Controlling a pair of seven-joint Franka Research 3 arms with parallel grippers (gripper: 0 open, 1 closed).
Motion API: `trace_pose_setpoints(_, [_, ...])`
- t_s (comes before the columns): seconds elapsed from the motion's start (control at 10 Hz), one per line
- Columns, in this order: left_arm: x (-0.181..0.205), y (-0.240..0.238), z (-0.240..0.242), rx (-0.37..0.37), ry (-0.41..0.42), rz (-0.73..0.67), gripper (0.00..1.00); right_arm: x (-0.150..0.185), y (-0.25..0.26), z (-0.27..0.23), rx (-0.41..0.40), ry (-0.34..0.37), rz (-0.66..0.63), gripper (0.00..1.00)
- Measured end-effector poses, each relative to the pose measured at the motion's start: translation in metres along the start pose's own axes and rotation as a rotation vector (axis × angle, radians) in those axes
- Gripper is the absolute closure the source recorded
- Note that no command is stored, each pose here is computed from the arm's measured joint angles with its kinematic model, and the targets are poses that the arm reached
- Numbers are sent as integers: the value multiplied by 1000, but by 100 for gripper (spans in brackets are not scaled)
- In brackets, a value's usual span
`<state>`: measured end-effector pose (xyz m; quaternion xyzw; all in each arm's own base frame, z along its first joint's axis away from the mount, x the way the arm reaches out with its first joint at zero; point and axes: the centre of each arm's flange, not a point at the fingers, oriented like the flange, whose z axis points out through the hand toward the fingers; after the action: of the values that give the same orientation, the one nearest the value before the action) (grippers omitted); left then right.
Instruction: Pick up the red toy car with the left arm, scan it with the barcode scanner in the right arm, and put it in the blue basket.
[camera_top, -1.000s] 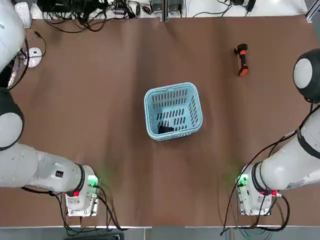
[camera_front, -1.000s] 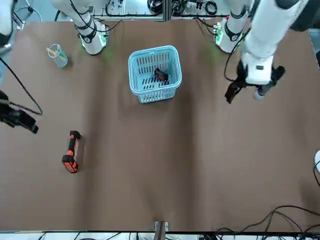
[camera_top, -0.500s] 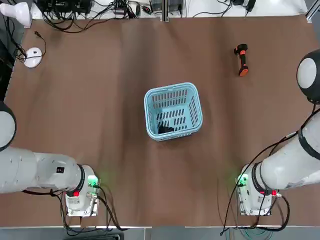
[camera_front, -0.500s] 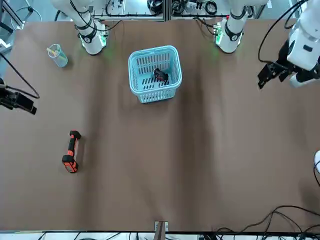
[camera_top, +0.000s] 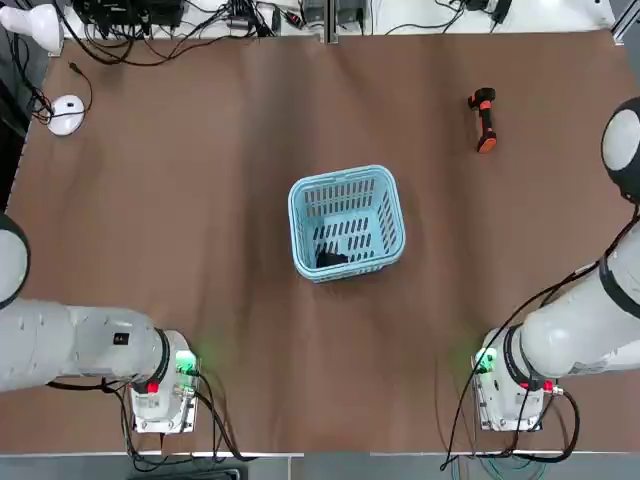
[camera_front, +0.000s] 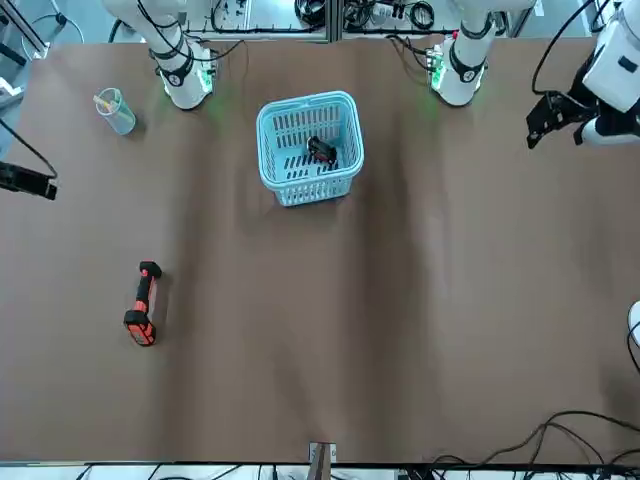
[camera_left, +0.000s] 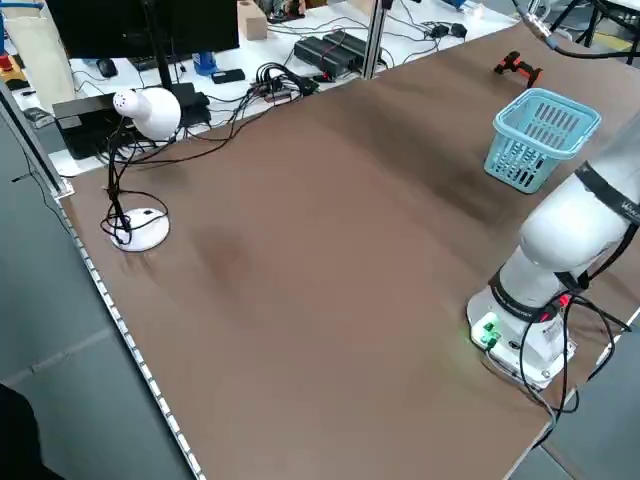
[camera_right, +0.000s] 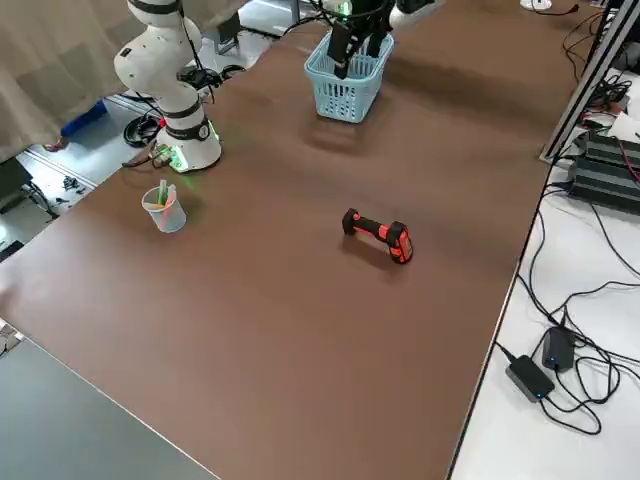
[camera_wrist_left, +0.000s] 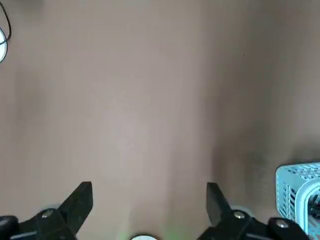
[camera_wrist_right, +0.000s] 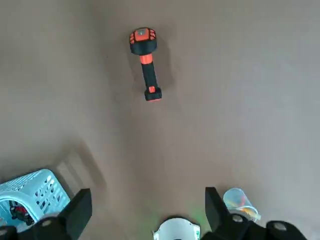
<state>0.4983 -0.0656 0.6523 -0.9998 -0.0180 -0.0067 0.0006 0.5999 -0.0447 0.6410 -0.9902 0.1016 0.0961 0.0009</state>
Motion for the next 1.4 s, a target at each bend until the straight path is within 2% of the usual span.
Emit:
trace_pose_setpoints(0.2, [6, -8, 4, -35, -11, -6, 0, 1, -1, -1, 1, 12, 0, 0])
trace_pose_setpoints(0.5, [26, -1, 13, -40, -22, 34, 2, 11, 6, 9, 5, 34, 13, 0])
trace_pose_setpoints(0.7, [33, -2, 11, -36, 2, 61, 2, 22, 13, 23, 15, 48, 23, 0])
trace_pose_setpoints(0.9, [36, -3, 8, -30, 26, 62, 2, 31, 20, 26, 58, 81, 11, 0])
trace_pose_setpoints(1.4, [37, -5, 8, -30, 29, 59, 2, 28, 16, 22, 70, 97, 0, 0])
